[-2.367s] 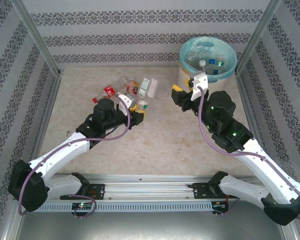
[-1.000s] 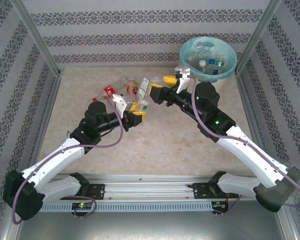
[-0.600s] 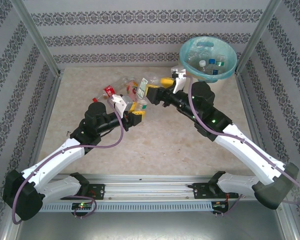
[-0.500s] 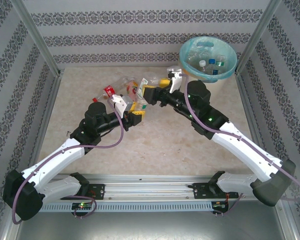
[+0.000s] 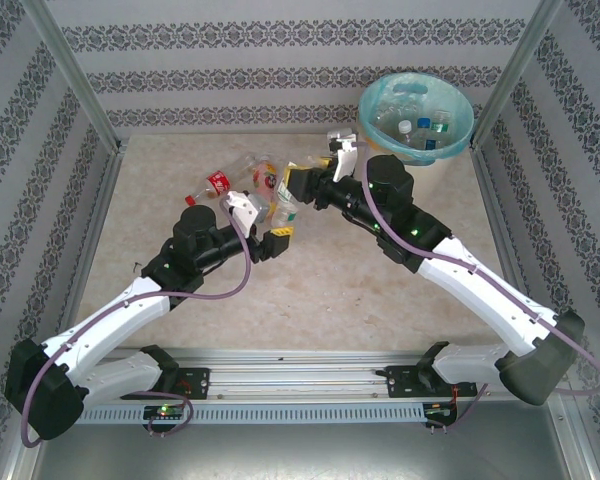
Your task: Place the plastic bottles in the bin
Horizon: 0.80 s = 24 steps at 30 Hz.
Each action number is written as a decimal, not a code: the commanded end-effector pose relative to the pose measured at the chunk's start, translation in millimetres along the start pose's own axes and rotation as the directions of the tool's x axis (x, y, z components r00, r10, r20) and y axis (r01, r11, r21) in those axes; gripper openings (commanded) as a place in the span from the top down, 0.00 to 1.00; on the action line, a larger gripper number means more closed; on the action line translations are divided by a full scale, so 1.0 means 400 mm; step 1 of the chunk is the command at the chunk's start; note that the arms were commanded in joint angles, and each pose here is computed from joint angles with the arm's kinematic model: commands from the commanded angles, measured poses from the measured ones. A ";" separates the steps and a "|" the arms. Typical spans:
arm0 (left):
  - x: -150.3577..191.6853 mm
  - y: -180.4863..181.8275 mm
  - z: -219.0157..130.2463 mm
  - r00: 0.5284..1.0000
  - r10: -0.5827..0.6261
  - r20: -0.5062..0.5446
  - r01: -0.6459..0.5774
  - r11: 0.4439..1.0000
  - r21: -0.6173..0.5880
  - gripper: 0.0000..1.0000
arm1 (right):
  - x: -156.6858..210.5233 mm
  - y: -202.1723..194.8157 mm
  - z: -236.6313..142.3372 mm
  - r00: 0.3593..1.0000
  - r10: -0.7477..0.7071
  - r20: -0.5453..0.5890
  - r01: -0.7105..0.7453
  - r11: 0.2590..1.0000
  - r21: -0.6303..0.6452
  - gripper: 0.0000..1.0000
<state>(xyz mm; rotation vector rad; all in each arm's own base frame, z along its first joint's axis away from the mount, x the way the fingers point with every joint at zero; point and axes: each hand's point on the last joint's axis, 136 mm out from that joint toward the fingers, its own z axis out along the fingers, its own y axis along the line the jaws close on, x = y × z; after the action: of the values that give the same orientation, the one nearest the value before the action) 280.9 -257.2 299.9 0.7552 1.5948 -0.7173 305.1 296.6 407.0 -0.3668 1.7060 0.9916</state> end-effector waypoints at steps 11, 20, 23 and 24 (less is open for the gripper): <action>-0.076 0.075 -0.060 0.987 -0.022 0.157 0.055 0.977 -0.208 0.02 | -0.333 -0.167 -0.158 0.897 -0.414 0.153 0.330 0.860 0.390 0.58; -0.042 0.104 -0.068 0.989 -0.094 0.112 0.122 0.954 -0.275 0.02 | -0.456 -0.421 -0.186 0.893 -0.429 0.132 0.263 0.738 0.622 0.58; -0.003 0.129 -0.062 0.988 -0.139 0.069 0.154 0.932 -0.328 0.02 | -0.440 -0.474 -0.165 0.912 -0.400 0.090 0.259 0.733 0.629 0.58; 0.010 0.142 -0.060 0.986 -0.157 0.051 0.165 0.920 -0.355 0.02 | -0.434 -0.485 -0.162 0.916 -0.392 0.085 0.255 0.732 0.632 0.58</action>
<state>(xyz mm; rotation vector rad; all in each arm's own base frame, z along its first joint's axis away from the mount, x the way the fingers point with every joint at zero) 303.7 -212.5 304.8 0.4323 1.6436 -0.5610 454.7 97.4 481.6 -0.1186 1.5803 0.1990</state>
